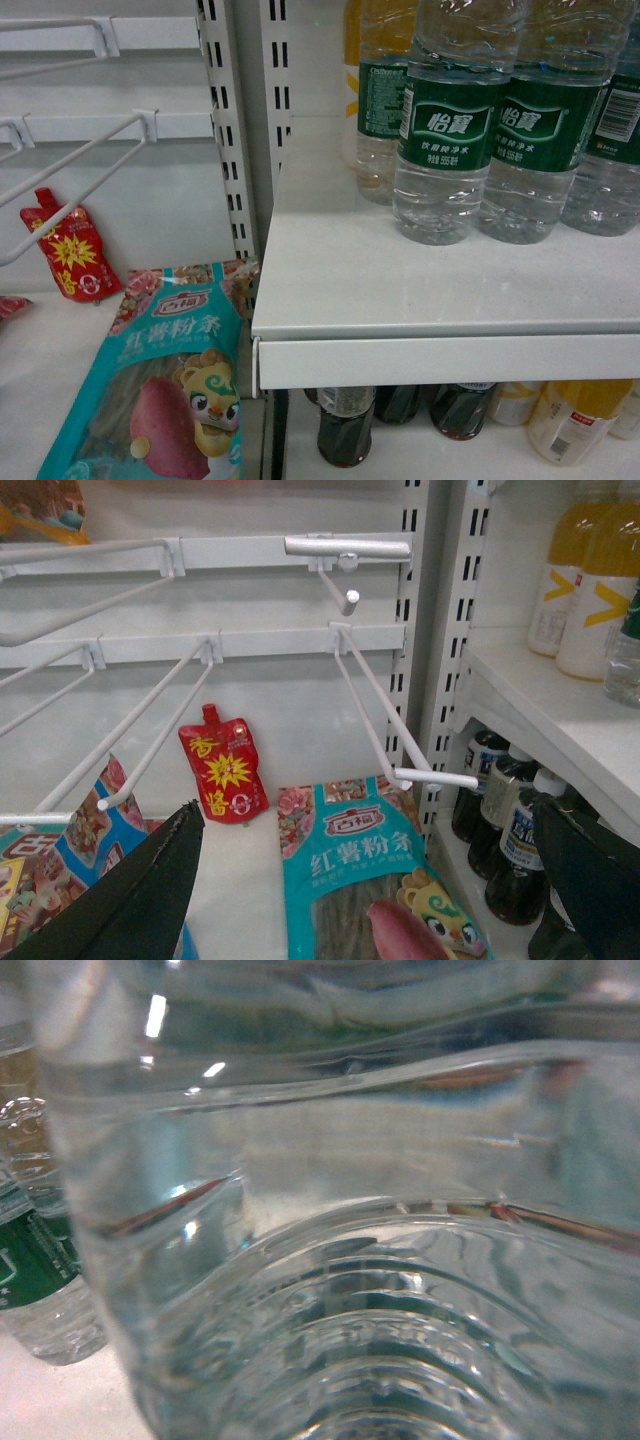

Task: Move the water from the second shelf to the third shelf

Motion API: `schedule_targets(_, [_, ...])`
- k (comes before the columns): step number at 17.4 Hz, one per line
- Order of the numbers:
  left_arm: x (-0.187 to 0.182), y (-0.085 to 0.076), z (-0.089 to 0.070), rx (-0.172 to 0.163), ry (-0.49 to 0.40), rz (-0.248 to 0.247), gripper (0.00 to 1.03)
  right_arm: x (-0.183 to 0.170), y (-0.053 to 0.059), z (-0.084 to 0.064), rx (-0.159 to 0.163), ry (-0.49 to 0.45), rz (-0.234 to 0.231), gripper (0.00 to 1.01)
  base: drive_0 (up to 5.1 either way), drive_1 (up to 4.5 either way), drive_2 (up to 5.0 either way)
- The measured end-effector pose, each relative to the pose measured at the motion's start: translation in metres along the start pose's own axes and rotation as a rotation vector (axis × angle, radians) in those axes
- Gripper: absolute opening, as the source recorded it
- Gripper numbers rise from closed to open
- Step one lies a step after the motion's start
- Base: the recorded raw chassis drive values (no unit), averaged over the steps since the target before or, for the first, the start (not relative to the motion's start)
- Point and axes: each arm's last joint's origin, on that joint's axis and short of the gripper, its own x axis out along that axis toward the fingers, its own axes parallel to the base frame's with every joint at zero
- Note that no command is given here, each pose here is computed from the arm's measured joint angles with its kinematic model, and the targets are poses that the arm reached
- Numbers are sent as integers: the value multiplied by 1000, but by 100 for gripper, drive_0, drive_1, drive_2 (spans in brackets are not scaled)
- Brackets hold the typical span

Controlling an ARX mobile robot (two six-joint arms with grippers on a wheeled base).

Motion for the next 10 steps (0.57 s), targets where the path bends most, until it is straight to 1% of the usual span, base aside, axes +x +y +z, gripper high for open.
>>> schedule_targets(10, [0,0,0,0,0,-1,98,0,0,0,0,-5,-3,41,-486,255,255])
